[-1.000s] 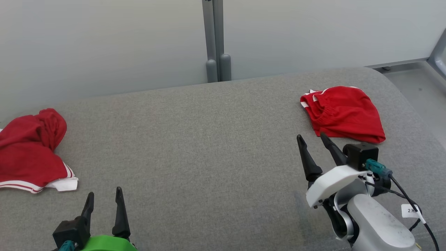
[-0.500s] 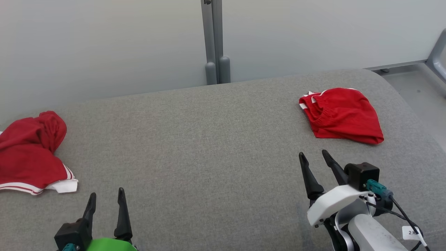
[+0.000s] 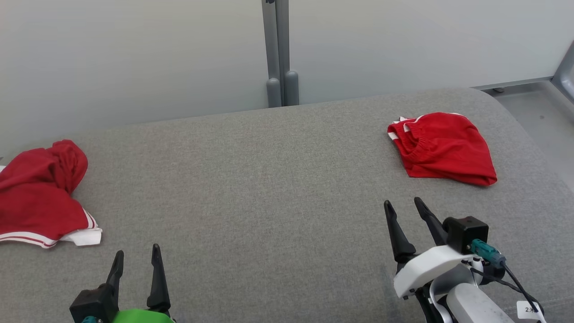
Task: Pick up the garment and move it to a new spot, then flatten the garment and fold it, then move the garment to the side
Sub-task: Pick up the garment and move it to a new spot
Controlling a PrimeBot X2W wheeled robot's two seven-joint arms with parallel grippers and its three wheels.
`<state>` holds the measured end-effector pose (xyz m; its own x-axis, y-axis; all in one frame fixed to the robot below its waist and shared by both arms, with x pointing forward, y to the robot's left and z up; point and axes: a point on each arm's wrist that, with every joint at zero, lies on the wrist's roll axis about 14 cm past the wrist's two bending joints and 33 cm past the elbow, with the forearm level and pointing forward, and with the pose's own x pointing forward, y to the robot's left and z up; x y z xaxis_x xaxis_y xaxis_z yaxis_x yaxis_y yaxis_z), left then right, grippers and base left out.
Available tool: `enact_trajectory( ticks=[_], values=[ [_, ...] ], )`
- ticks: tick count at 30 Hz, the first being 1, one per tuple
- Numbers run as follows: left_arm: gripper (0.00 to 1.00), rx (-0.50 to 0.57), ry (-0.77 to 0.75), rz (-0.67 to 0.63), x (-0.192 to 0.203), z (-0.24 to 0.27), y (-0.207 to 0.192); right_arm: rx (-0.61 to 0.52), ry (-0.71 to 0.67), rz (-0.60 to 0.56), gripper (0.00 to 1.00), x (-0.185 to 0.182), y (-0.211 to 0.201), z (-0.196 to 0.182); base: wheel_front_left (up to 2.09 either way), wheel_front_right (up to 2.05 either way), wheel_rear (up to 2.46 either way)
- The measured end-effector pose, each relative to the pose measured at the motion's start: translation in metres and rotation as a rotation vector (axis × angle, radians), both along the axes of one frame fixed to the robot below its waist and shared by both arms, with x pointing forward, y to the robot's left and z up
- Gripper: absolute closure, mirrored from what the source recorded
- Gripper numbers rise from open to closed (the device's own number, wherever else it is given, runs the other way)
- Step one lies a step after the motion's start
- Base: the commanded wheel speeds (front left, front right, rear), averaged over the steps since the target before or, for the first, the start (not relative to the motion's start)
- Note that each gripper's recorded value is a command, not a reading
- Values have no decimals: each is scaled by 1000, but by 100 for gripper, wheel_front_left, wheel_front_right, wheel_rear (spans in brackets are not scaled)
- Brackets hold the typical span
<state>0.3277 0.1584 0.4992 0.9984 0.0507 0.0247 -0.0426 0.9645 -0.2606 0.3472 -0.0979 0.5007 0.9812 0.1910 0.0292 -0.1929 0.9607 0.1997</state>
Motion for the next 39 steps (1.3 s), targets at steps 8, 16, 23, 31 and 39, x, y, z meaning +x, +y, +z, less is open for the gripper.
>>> enact_trajectory(
  ticks=[8, 16, 23, 31, 39],
  values=[
    [0, -1, 3, 0, -1, -1, 0, 6, 8, -18, 0, -1, -4, -3, 0, 0, 0],
    [0, 14, 5, 45, -8, -2, 13, 0, 1, 16, 0, 3, 7, -1, 0, 0, 0],
    [0, 23, 6, 171, -24, -3, 52, -3, -9, 116, 0, 6, 41, 2, 0, 0, 0],
    [0, 26, -10, 308, -47, 0, 91, 2, -10, 253, 0, 4, 85, 3, 0, 0, 0],
    [0, 30, -8, 394, -76, -1, 109, 2, -15, 354, 0, 7, 121, 6, 0, 0, 0]
  ],
)
